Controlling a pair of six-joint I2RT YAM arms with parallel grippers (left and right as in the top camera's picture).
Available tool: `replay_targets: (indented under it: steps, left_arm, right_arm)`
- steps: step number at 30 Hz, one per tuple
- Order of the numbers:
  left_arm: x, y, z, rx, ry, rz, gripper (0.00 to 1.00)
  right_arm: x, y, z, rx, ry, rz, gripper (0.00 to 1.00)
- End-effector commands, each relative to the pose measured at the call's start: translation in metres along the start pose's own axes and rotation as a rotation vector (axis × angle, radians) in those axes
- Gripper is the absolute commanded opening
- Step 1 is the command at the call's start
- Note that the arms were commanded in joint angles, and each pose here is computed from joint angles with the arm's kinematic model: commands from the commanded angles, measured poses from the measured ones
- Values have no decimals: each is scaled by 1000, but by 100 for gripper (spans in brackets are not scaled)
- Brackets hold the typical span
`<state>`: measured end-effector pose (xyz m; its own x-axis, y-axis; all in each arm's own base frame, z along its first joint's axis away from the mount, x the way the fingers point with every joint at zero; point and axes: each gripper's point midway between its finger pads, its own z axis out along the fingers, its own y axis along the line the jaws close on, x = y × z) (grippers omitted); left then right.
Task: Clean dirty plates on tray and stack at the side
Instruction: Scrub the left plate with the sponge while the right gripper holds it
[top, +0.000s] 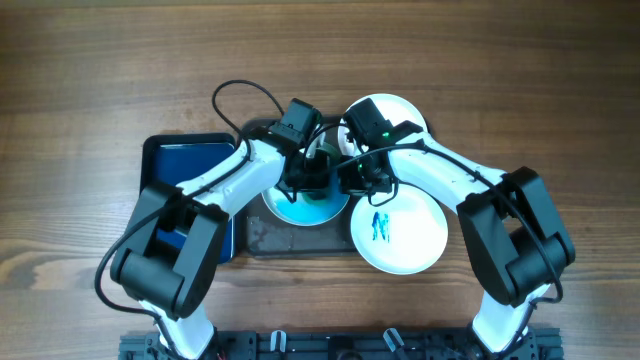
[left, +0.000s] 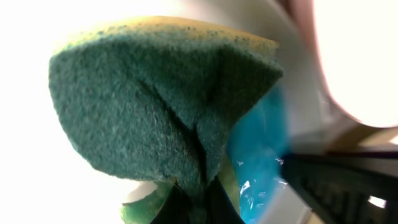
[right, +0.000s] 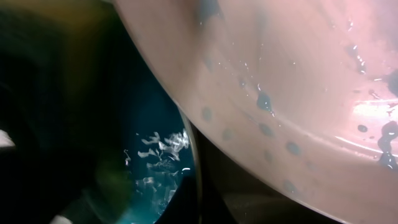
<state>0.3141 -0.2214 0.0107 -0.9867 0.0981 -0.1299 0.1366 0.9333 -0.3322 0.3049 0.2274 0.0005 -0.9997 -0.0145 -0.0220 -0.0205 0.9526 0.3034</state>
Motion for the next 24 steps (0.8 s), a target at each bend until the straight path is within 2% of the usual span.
replay_targets:
  steps: [1,6,10,16,24]
  left_arm:
    - [32,-32,15,170,132,57,4]
    - [32,-35,14,190,135,63,4]
    - [19,-9,10,39,64,20,4]
    - [-3,23,-57,-202,-139,-20,4]
    - [12,41,-116,-325,-218,-69,4]
  right_arm:
    - [10,-9,13,51,32,-35,4]
    - [11,-9,13,53,35,-34,4]
    - [13,-10,13,58,43,-35,4]
    - [13,-10,13,59,44,-34,4]
    - [13,-8,13,46,47,-62,4]
